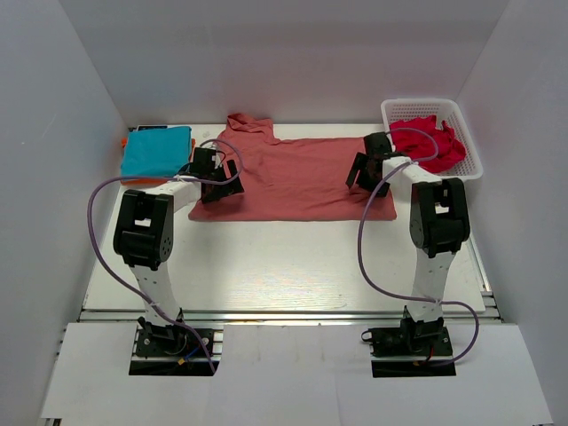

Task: Fold and stack the t-shirts
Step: Fold the flattened tshirt in 1/3 of the way

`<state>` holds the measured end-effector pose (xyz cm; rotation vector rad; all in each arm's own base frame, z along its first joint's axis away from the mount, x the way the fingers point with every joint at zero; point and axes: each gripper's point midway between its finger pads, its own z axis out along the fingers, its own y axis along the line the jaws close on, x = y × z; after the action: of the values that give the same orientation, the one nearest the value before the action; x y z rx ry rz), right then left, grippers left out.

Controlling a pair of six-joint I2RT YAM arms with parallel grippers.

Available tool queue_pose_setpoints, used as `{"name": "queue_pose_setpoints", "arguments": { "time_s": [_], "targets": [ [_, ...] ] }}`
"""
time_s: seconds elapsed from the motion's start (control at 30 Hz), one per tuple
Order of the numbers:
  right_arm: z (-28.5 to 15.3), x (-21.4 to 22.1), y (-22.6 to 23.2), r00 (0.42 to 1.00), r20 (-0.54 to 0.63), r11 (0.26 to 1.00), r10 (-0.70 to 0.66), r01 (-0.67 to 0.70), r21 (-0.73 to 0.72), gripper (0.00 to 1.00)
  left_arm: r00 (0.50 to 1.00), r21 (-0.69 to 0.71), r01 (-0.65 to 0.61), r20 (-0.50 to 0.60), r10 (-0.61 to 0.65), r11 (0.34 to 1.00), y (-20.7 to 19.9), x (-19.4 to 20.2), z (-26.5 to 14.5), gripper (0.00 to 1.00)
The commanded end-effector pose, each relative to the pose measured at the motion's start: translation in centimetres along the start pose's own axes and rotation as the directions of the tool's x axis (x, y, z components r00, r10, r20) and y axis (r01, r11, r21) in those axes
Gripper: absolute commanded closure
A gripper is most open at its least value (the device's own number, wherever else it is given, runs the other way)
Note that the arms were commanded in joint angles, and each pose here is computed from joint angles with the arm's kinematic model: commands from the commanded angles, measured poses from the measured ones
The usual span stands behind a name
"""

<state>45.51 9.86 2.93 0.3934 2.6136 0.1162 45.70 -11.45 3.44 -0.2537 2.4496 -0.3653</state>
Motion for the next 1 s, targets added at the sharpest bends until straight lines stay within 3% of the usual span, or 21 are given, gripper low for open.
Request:
{"name": "queue_pose_setpoints", "arguments": {
  "time_s": [0.0,0.1,0.23,0.4,0.43,0.53,0.63,0.97],
  "targets": [
    [-0.4,-6.8,0.4,0.966,0.235,0.993,0.112,-0.115,0.000,0.18,1.000,-0.064,0.015,0.011,-0.015,0.998,1.2,-0.3,-1.6,0.00],
    [-0.3,-9.3,0.7,0.937,0.324,0.991,0.128,-0.130,-0.014,0.16,1.000,-0.074,0.006,0.015,-0.005,0.997,1.4,-0.3,-1.8,0.00],
    [0.5,-10.7,0.5,0.931,0.338,0.989,0.138,-0.145,-0.005,0.14,1.000,-0.095,0.007,0.013,-0.006,0.995,1.8,-0.1,-1.8,0.00],
    [-1.0,-10.4,2.8,0.952,0.305,0.997,0.039,-0.016,-0.078,0.14,1.000,-0.084,0.007,0.006,-0.006,0.996,1.6,0.1,-2.0,0.00],
    [-2.1,-10.6,3.2,0.948,0.317,0.995,0.010,0.022,-0.095,0.10,1.000,-0.073,0.006,0.029,-0.004,0.997,1.3,-0.5,-2.3,0.00],
    [-3.4,-8.2,4.9,0.957,0.284,0.976,-0.062,0.118,-0.183,0.10,0.999,-0.038,0.004,0.051,-0.002,0.999,0.6,-1.1,-2.7,0.00],
    [-4.4,-6.3,5.1,0.954,0.275,0.968,-0.117,0.171,-0.181,0.10,0.999,-0.028,0.004,0.048,-0.002,1.000,0.5,-0.9,-3.0,0.00],
    [-2.2,3.2,-0.1,0.995,0.064,0.991,-0.080,0.086,-0.100,0.10,0.999,-0.011,0.034,0.007,-0.034,0.999,0.7,1.4,-3.5,0.00]
  ]
}}
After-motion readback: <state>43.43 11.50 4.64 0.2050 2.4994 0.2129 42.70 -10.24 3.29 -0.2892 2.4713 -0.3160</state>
